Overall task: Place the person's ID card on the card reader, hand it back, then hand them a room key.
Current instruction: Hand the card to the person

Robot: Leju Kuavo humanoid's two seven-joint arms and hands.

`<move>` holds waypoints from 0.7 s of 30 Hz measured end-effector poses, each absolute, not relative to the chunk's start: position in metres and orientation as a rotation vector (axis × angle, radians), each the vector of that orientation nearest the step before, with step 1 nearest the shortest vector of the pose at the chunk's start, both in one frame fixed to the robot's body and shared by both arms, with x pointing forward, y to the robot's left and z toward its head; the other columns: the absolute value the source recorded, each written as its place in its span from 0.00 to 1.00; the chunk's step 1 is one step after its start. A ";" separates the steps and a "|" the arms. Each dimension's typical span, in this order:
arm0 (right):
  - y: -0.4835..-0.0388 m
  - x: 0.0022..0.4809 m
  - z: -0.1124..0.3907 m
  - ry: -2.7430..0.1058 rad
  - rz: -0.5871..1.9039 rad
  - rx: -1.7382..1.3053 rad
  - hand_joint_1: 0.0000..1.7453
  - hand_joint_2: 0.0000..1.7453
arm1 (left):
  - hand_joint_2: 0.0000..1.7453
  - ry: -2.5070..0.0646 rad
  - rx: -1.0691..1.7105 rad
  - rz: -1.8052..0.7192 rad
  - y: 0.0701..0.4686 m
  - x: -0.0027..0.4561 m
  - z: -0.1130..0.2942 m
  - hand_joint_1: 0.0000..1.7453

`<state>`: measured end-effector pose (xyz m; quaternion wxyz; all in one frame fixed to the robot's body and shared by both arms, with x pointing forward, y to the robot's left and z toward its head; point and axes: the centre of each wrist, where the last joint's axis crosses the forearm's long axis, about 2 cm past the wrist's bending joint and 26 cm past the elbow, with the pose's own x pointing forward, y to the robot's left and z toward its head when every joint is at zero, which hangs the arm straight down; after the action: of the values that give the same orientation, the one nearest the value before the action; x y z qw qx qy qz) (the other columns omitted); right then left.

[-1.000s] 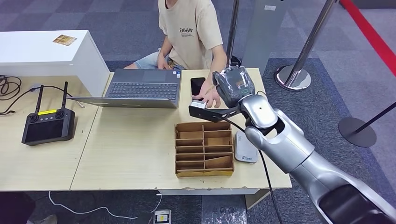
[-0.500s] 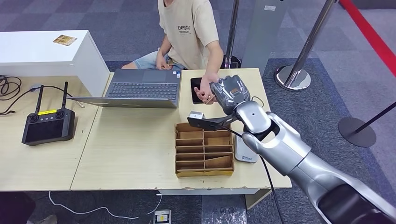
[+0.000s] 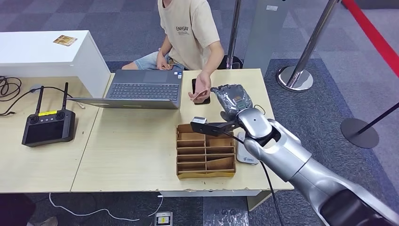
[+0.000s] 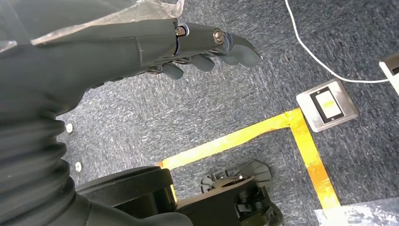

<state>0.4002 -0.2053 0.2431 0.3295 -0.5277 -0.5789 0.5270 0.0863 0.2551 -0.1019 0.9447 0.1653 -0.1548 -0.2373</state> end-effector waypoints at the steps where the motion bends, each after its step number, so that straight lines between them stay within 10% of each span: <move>1: -0.207 0.400 0.241 -1.512 1.365 -1.372 0.00 1.00 | 1.00 -0.314 0.337 -0.483 0.255 0.086 -0.102 0.00; 8: -0.220 0.395 0.236 -1.546 1.183 -1.329 0.00 1.00 | 1.00 -0.304 0.346 -0.473 0.256 0.079 -0.103 0.00; 12: -0.231 0.389 0.239 -1.591 1.024 -1.287 0.00 0.00 | 1.00 -0.295 0.351 -0.465 0.256 0.075 -0.104 0.00; 21: -0.278 0.351 0.240 -1.734 0.525 -1.077 0.00 0.00 | 1.00 -0.262 0.352 -0.433 0.259 0.070 -0.105 0.00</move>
<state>0.3507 -0.2781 0.2403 0.4943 -0.4442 -0.7152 0.2164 0.0701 0.2593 -0.1050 0.9529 0.1734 -0.1288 -0.2130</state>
